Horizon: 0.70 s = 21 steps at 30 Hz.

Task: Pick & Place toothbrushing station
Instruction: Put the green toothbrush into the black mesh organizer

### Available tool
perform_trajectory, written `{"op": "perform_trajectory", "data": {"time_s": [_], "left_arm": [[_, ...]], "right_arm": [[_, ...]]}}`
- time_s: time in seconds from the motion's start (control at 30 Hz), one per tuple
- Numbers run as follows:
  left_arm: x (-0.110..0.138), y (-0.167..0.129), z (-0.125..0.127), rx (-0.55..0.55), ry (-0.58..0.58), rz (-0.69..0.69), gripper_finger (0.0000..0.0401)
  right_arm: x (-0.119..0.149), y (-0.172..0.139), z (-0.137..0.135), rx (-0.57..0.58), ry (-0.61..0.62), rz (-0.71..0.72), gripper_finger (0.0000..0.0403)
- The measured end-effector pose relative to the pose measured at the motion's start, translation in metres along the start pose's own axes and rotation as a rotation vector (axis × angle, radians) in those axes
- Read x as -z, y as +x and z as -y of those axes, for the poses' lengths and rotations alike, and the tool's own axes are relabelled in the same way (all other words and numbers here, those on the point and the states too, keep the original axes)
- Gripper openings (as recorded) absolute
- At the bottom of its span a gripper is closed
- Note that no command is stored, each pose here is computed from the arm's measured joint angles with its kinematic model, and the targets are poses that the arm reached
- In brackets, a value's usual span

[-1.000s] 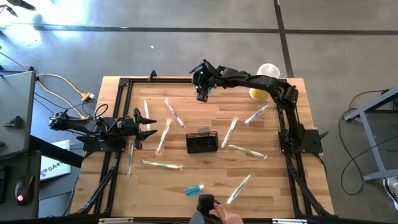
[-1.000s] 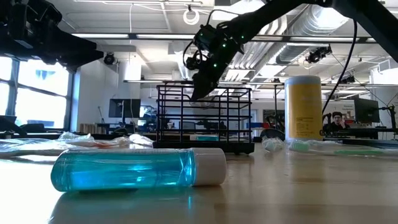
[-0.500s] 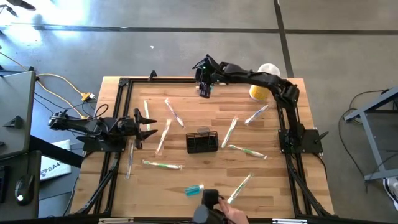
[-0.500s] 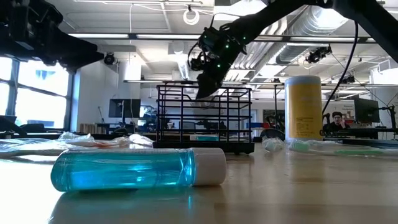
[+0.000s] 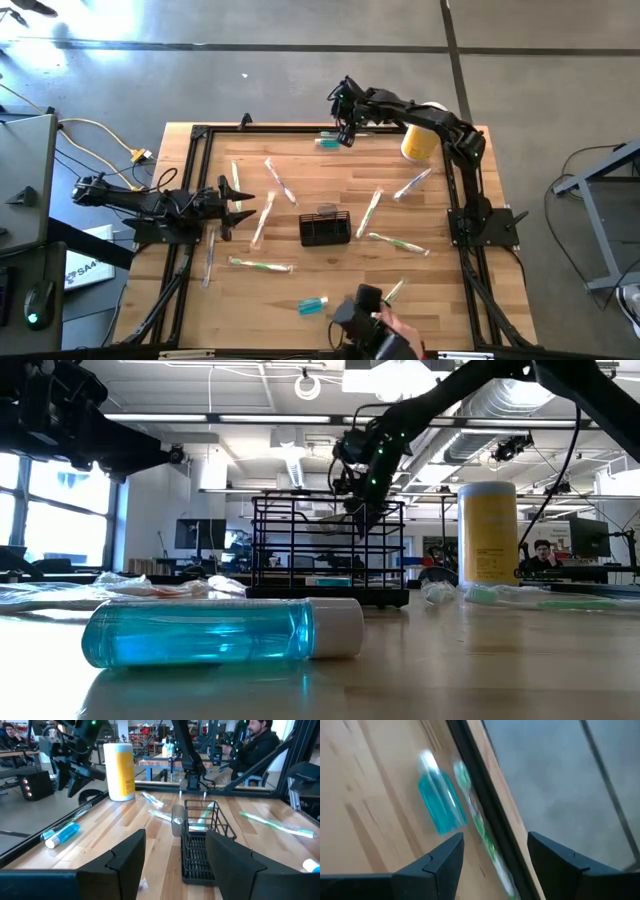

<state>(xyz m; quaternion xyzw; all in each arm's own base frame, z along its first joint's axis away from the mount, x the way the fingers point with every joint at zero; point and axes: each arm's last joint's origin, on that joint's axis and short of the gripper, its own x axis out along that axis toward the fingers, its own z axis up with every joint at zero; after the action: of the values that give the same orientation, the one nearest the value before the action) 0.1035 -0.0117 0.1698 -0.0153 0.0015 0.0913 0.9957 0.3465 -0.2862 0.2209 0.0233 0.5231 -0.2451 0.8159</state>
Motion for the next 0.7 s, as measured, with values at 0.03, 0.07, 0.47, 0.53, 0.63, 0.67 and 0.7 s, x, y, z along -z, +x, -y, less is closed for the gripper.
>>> {"op": "perform_trajectory", "data": {"time_s": [0.03,0.07,0.47,0.53,0.63,0.67,0.7], "left_arm": [[0.000,0.000,0.000,0.000,0.003,-0.005,0.0203],[0.001,0.001,0.000,0.000,0.004,-0.008,0.0203],[0.001,0.002,0.001,0.001,0.006,-0.010,0.0203],[0.001,0.002,0.001,0.000,0.010,-0.010,0.0203],[0.001,0.002,0.000,-0.007,0.012,-0.010,0.0203],[0.001,0.002,0.000,-0.012,0.013,-0.010,0.0203],[0.001,0.002,0.000,-0.012,0.014,-0.010,0.0203]], "right_arm": [[0.004,0.004,0.003,-0.009,0.006,-0.032,0.0213],[0.008,0.009,0.004,-0.013,0.009,-0.059,0.0213],[0.025,0.062,0.002,0.000,-0.036,-0.181,0.0213],[0.027,0.066,0.002,0.011,-0.060,-0.195,0.0213],[0.029,0.071,0.003,0.004,-0.074,-0.204,0.0213],[0.030,0.072,0.004,-0.002,-0.074,-0.205,0.0213],[0.030,0.074,0.004,-0.002,-0.072,-0.208,0.0213]]}}
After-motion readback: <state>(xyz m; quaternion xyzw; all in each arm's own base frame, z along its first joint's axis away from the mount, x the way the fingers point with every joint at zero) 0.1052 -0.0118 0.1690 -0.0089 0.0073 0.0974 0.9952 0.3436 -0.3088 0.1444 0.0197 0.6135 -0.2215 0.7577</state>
